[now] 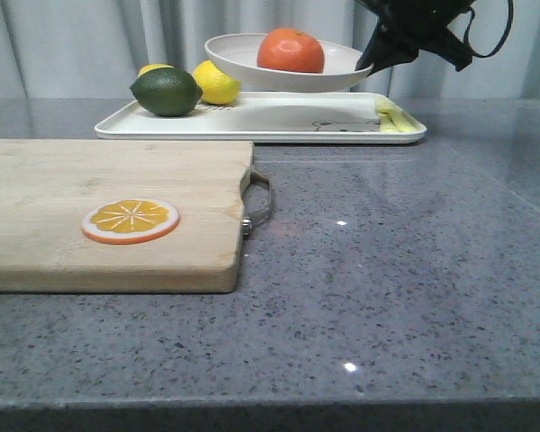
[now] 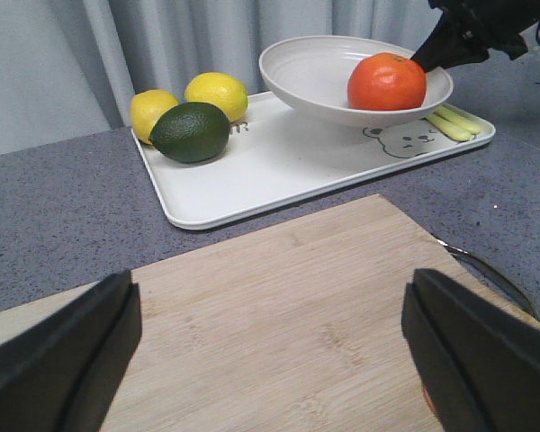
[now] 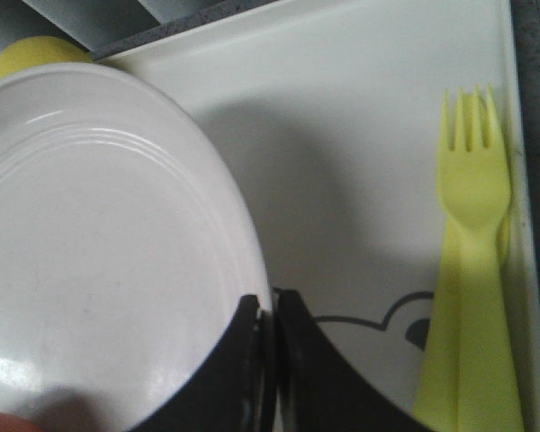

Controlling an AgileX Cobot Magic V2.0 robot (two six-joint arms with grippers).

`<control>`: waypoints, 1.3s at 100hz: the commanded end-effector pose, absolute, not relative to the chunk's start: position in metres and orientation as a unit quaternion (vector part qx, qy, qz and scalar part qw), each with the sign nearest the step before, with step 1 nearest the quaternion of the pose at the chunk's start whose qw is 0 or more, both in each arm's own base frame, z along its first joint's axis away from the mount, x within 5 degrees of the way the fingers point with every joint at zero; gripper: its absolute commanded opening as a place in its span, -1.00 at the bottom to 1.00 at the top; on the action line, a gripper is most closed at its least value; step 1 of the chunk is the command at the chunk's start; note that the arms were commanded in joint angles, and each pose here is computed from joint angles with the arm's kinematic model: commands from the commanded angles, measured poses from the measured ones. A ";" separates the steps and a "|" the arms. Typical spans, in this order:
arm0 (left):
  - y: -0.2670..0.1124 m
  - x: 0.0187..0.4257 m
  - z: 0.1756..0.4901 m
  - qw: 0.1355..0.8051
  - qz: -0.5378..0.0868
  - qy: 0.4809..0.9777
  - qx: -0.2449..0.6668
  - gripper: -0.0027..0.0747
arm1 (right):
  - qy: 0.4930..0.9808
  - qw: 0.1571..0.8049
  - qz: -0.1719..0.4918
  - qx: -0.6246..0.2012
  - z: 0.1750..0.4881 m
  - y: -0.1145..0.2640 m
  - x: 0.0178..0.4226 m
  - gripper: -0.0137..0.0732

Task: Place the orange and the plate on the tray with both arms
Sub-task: 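Lift the plate with the orange using the right gripper onto the tray, then open the right gripper and raise it away from the plate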

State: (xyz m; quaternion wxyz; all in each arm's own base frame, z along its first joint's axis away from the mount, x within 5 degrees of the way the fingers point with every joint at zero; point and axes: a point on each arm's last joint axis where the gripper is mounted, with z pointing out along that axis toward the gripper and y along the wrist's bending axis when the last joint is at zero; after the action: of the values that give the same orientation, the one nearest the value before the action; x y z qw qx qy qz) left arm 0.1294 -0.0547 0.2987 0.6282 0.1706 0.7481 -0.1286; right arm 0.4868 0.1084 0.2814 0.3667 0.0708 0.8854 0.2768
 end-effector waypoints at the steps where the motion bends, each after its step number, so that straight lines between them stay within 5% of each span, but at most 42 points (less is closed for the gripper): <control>1: -0.052 0.131 0.310 0.649 -0.124 0.735 0.151 0.53 | 0.852 0.423 0.301 0.069 0.324 0.109 0.488 -0.82; 45: -0.052 0.131 0.310 0.649 -0.124 0.735 0.150 0.53 | 0.869 0.405 0.278 0.058 0.294 0.111 0.505 -0.82; 130: -0.052 0.131 0.310 0.649 -0.124 0.735 0.150 0.53 | 0.874 0.400 0.273 0.053 0.292 0.110 0.505 -0.81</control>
State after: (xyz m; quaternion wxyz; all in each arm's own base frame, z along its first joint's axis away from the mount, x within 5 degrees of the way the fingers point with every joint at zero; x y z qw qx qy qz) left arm 0.1294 -0.0547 0.2987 0.6282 0.1706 0.7481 -0.1286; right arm 0.5104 0.1114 0.2409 0.3393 0.0561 0.9038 0.2546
